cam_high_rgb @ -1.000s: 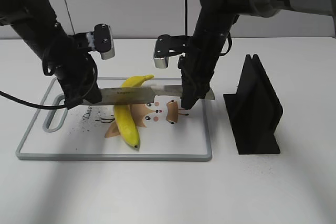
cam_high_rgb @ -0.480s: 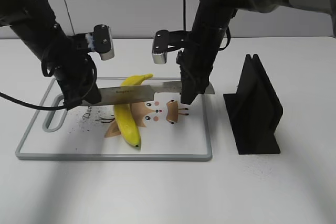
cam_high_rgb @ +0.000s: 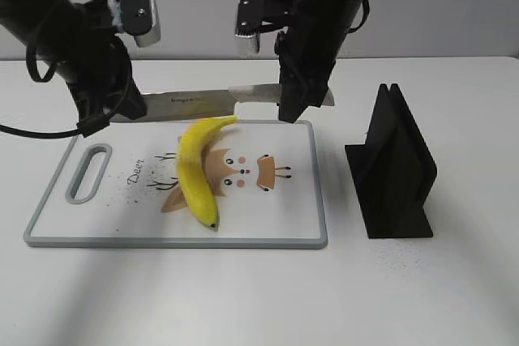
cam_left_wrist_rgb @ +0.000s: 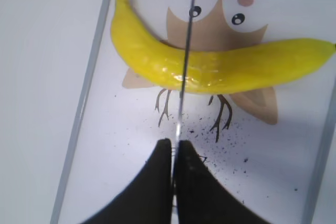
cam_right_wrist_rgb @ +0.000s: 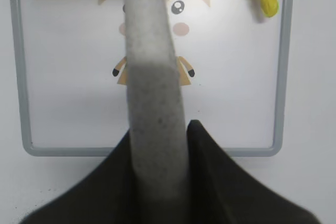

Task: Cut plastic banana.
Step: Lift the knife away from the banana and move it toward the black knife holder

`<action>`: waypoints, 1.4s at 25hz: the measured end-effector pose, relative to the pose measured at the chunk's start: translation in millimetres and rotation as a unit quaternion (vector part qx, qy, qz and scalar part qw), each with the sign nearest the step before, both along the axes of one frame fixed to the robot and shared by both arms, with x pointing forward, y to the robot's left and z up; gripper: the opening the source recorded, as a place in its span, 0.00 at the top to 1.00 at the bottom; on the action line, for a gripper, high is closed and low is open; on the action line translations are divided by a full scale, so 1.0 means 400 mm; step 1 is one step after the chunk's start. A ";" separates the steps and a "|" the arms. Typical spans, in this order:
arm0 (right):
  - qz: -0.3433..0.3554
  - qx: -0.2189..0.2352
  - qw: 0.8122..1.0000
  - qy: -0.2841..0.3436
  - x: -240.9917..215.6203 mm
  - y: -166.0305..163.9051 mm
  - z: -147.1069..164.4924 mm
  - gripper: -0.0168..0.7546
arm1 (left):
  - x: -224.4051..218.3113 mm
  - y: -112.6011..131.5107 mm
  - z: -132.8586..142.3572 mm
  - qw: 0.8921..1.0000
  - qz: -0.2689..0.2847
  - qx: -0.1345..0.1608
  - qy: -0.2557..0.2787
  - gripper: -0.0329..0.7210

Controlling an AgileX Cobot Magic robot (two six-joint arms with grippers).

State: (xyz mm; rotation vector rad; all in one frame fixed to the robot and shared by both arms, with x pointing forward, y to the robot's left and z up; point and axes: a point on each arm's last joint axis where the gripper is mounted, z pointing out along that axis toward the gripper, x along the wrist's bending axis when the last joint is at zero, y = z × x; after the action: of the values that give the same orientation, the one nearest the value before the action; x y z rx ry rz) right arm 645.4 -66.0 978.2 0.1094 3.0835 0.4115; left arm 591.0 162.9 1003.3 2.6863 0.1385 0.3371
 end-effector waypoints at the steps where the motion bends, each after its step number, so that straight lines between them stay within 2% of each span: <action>1: 0.000 0.001 1.000 -0.002 -0.001 -0.001 0.007 0.71 | -0.002 0.000 0.007 1.000 0.000 -0.001 -0.002 0.97; 4: 0.000 0.002 1.000 0.002 -0.004 -0.001 0.011 0.72 | -0.006 -0.002 0.014 1.000 0.005 -0.011 0.002 0.86; 6: -0.004 0.003 1.000 0.003 -0.004 -0.001 0.011 0.72 | -0.008 -0.007 0.017 1.000 0.012 -0.025 0.007 0.65; 9: -0.009 0.003 1.000 0.004 -0.004 0.000 0.011 0.73 | -0.011 -0.011 0.025 0.999 0.019 -0.040 0.011 0.26; 10: -0.010 0.004 1.000 0.004 -0.004 0.000 0.011 0.74 | -0.013 -0.013 0.031 0.999 0.019 -0.043 0.009 0.18; 11: -0.011 0.004 1.000 0.004 -0.004 0.000 0.011 0.74 | -0.015 -0.013 0.038 0.999 0.020 -0.046 0.006 0.15; 14: -0.021 0.004 1.000 -0.002 0.000 -0.001 0.011 0.74 | -0.026 -0.011 0.073 0.998 0.020 -0.055 -0.013 0.11; 21: -0.024 0.001 1.000 -0.004 0.001 -0.003 0.012 0.74 | -0.057 0.002 0.161 0.995 0.026 -0.069 -0.066 0.11; 24: -0.024 0.005 1.000 -0.012 -0.002 -0.005 0.033 0.74 | -0.063 0.012 0.198 0.991 0.062 -0.078 -0.093 0.12; 27: -0.036 0.015 0.999 -0.025 -0.010 -0.009 0.075 0.74 | -0.064 0.030 0.232 0.981 0.123 -0.091 -0.115 0.13; 29: -0.054 0.023 0.998 -0.031 -0.018 -0.013 0.107 0.74 | -0.062 0.052 0.252 0.971 0.177 -0.100 -0.125 0.14; 31: -0.074 0.031 0.996 -0.035 -0.024 -0.017 0.133 0.74 | -0.060 0.083 0.271 0.954 0.246 -0.118 -0.123 0.14; 35: -0.134 0.050 0.989 -0.037 -0.042 -0.026 0.191 0.74 | -0.060 0.166 0.302 0.907 0.377 -0.156 -0.108 0.16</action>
State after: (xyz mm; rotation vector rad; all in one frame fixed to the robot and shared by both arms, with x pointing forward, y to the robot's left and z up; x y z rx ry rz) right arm 628.8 -76.3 1054.8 0.4907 2.9167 0.5419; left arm 566.8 229.2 1123.9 2.1520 1.0768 0.7604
